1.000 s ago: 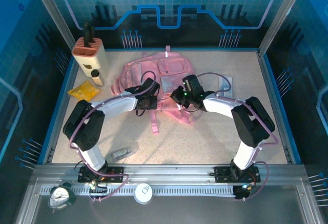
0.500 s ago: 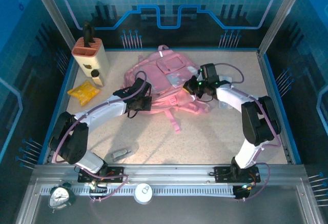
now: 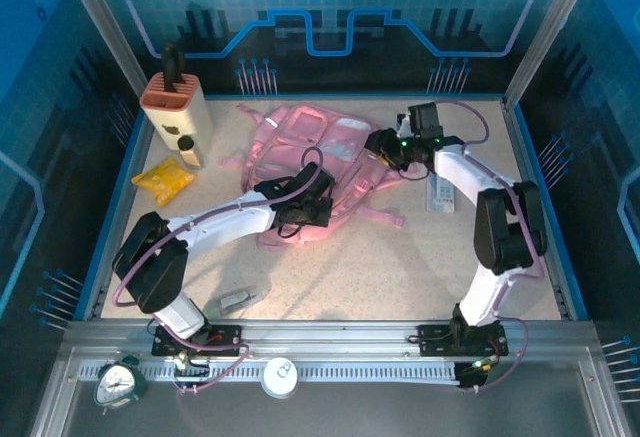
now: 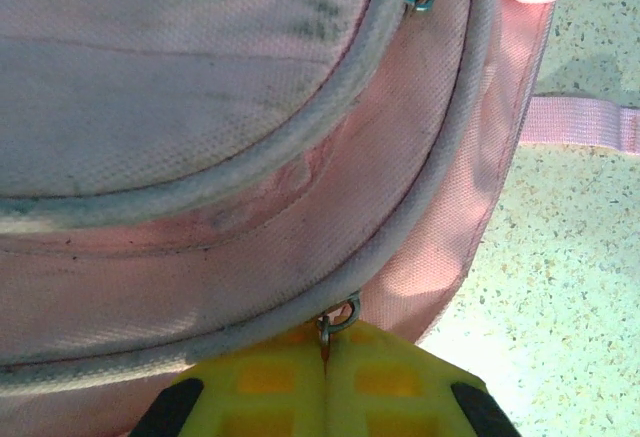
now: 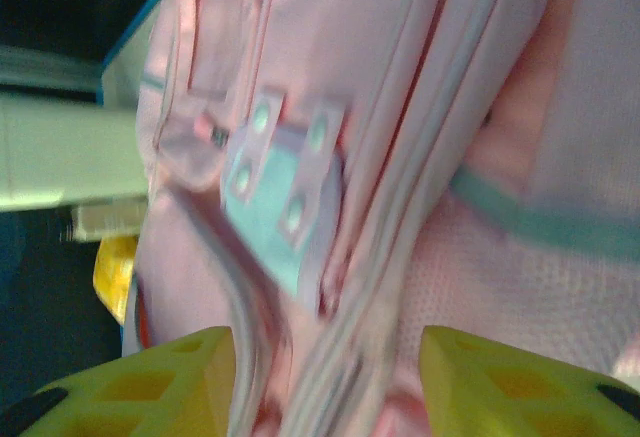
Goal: Pack the student bag
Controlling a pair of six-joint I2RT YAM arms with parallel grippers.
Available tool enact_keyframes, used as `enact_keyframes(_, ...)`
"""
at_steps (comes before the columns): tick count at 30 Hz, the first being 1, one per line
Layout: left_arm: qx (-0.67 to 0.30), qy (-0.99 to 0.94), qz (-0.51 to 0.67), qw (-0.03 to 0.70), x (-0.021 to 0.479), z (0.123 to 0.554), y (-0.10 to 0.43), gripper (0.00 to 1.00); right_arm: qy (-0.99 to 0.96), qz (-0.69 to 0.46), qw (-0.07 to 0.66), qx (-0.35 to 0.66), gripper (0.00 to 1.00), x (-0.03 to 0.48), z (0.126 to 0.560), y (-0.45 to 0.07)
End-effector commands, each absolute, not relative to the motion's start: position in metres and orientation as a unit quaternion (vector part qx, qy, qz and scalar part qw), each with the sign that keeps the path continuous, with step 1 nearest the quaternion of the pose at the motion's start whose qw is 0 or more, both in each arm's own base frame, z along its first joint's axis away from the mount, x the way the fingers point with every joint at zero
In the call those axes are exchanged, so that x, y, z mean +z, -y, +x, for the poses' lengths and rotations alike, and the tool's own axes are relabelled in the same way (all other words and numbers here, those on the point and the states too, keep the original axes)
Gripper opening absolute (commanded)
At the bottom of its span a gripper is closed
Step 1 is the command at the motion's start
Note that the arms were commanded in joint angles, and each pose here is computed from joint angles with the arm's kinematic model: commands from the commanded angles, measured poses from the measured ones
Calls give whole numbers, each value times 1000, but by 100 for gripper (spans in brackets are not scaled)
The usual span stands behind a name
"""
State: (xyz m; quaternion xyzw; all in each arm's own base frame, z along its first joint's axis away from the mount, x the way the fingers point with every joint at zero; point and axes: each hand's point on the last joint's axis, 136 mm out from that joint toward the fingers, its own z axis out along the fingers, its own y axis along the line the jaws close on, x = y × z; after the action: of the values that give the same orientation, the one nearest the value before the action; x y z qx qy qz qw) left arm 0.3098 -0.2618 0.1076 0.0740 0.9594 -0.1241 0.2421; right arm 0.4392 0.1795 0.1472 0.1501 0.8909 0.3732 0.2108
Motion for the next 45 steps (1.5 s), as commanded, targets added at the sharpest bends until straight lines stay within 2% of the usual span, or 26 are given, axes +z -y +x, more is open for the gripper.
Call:
enact_keyframes(1,-119,-957,58,258,116,320,257,0,-891,124,174,401,57,156,390,-194)
enact_keyframes(4,-120,-957,57,258,114,319,257,0,-883,125,147,428,63,151,362,-216)
enact_keyframes(7,-126,-957,53,255,114,318,259,0,-875,136,121,449,65,140,347,-238)
enact_keyframes(15,-136,-957,50,252,115,316,261,0,-866,176,126,452,59,121,357,-268)
enact_keyframes(19,-140,-957,60,247,113,315,264,0,-870,172,133,443,45,112,366,-275)
enact_keyframes(23,-146,-956,100,233,113,307,268,0,-879,151,156,425,25,111,375,-270)
enact_keyframes(25,-130,-958,121,224,112,302,261,0,-885,142,167,410,5,109,379,-262)
enact_keyframes(26,-118,-960,125,221,111,299,255,0,-886,138,167,409,0,108,380,-260)
enact_keyframes(30,-75,-970,98,210,108,291,205,0,-889,134,179,400,0,113,387,-234)
enact_keyframes(35,-88,-977,17,194,95,283,145,0,-889,133,202,388,0,128,407,-202)
enact_keyframes(38,-121,-975,19,185,95,279,155,0,-885,134,216,389,0,138,431,-191)
enact_keyframes(41,-193,-960,43,198,108,284,203,0,-885,127,221,390,0,149,459,-190)
enact_keyframes(42,-207,-955,59,205,115,286,222,0,-888,126,222,382,2,150,467,-189)
enact_keyframes(43,-209,-952,65,213,120,291,236,0,-892,125,221,373,17,149,471,-187)
enact_keyframes(45,-209,-949,70,226,129,303,257,0,-896,120,219,368,36,156,473,-186)
